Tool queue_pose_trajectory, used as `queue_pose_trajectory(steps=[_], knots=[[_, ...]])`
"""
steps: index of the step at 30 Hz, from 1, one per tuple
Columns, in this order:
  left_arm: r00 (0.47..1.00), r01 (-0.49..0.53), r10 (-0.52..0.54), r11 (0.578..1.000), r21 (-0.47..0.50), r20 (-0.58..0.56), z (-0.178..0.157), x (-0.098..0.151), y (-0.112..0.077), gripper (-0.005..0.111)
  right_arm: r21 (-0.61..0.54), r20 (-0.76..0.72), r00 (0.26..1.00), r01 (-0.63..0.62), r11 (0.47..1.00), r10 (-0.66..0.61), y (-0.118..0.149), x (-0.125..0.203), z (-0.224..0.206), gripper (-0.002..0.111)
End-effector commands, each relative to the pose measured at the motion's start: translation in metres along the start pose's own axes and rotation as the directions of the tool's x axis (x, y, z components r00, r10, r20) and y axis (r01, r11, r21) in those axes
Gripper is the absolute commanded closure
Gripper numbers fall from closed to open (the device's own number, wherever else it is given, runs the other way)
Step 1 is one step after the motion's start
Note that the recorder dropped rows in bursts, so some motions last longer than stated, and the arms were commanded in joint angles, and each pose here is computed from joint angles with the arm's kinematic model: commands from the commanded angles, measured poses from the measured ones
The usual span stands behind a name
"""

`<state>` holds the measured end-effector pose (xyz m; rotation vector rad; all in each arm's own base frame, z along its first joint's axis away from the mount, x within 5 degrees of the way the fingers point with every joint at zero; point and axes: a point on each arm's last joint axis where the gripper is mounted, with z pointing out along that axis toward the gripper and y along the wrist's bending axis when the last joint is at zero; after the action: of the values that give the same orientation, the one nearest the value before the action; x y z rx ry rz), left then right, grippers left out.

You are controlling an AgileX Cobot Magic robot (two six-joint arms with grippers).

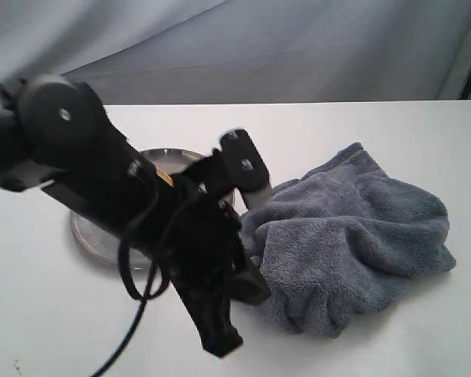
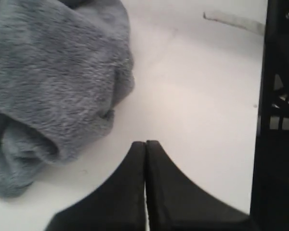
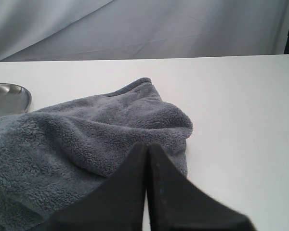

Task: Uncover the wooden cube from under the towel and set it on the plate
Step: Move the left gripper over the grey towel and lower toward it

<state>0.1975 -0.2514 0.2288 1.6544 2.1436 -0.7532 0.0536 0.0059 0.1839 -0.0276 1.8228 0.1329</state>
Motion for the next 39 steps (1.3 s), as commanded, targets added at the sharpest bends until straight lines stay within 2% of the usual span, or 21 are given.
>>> queue_pose_trajectory(steps=[1,4,6,8,10,12,14,17,19,21,23,26,29,32,35,36,39], knots=[[0.997,-0.039,0.042,0.999,0.038,-0.063,0.028,-0.002,-0.014,0.107,-0.002,0.002,1.0,-0.004,1.0,0.004,0.0,0.001,0.0,0.108],[0.993,-0.069,0.076,0.995,0.075,-0.088,0.039,-0.003,-0.027,0.107,-0.002,0.002,1.0,-0.004,1.0,0.004,0.0,0.001,0.0,0.108],[0.984,-0.161,0.165,0.985,0.065,-0.064,0.045,-0.008,-0.038,0.107,-0.002,0.002,1.0,-0.004,1.0,0.004,0.0,0.001,0.0,0.108],[0.958,-0.286,0.286,0.958,-0.015,-0.003,0.051,-0.018,-0.044,0.107,-0.002,0.002,1.0,-0.004,1.0,0.004,0.0,0.001,0.0,0.108],[0.926,-0.352,0.369,0.919,-0.178,0.078,0.054,-0.033,-0.044,0.107,-0.002,0.002,1.0,-0.004,1.0,0.004,0.0,0.001,0.0,0.108],[0.899,-0.324,0.405,0.871,-0.369,0.166,0.05,-0.048,-0.038,0.107,-0.002,0.002,1.0,-0.004,1.0,0.004,0.0,0.001,0.0,0.108],[0.871,-0.265,0.433,0.813,-0.519,0.232,0.042,-0.059,-0.028,0.107,-0.002,0.002,1.0,-0.004,1.0,0.004,0.0,0.001,0.0,0.108],[0.85,-0.166,0.444,0.736,-0.657,0.283,0.028,-0.065,-0.008,0.107,-0.002,0.002,1.0,-0.004,1.0,0.004,0.0,0.001,0.0,0.108],[0.87,-0.092,0.387,0.737,-0.67,0.306,0.019,-0.062,0.009,0.107,-0.002,0.002,1.0,-0.004,1.0,0.004,0.0,0.001,0.0,0.108],[0.901,0.058,0.227,0.781,-0.622,0.369,0.011,-0.055,0.03,0.107,-0.002,0.002,1.0,-0.004,1.0,0.004,0.0,0.001,0.0,0.108],[0.911,0.181,0.075,0.812,-0.556,0.406,0.002,-0.043,0.051,0.107,-0.002,0.002,1.0,-0.004,1.0,0.004,0.0,0.001,0.0,0.108],[0.923,0.247,-0.076,0.87,-0.428,0.378,-0.007,-0.022,0.074,0.107,-0.002,0.002,1.0,-0.004,1.0,0.004,0.0,0.001,0.0,0.108],[0.942,0.241,-0.141,0.916,-0.322,0.304,-0.015,-0.003,0.085,0.107,-0.002,0.002,1.0,-0.004,1.0,0.004,0.0,0.001,0.0,0.108],[0.964,0.234,-0.203,0.954,-0.187,0.171,-0.019,0.014,0.083,0.107,-0.002,0.002,1.0,-0.004,1.0,0.004,0.0,0.001,0.0,0.108],[0.989,0.14,-0.14,0.99,-0.003,-0.041,-0.015,0.029,0.062,0.107,-0.002,0.002,1.0,-0.004,1.0,0.004,0.0,0.001,0.0,0.108],[0.992,0.114,-0.111,0.992,0.05,-0.068,-0.013,0.028,0.054,0.107,-0.002,0.002,1.0,-0.004,1.0,0.004,0.0,0.001,0.0,0.108],[0.995,0.101,-0.098,0.987,0.127,-0.033,-0.004,0.015,0.034,0.107,-0.002,0.002,1.0,-0.004,1.0,0.004,0.0,0.001,0.0,0.108]])
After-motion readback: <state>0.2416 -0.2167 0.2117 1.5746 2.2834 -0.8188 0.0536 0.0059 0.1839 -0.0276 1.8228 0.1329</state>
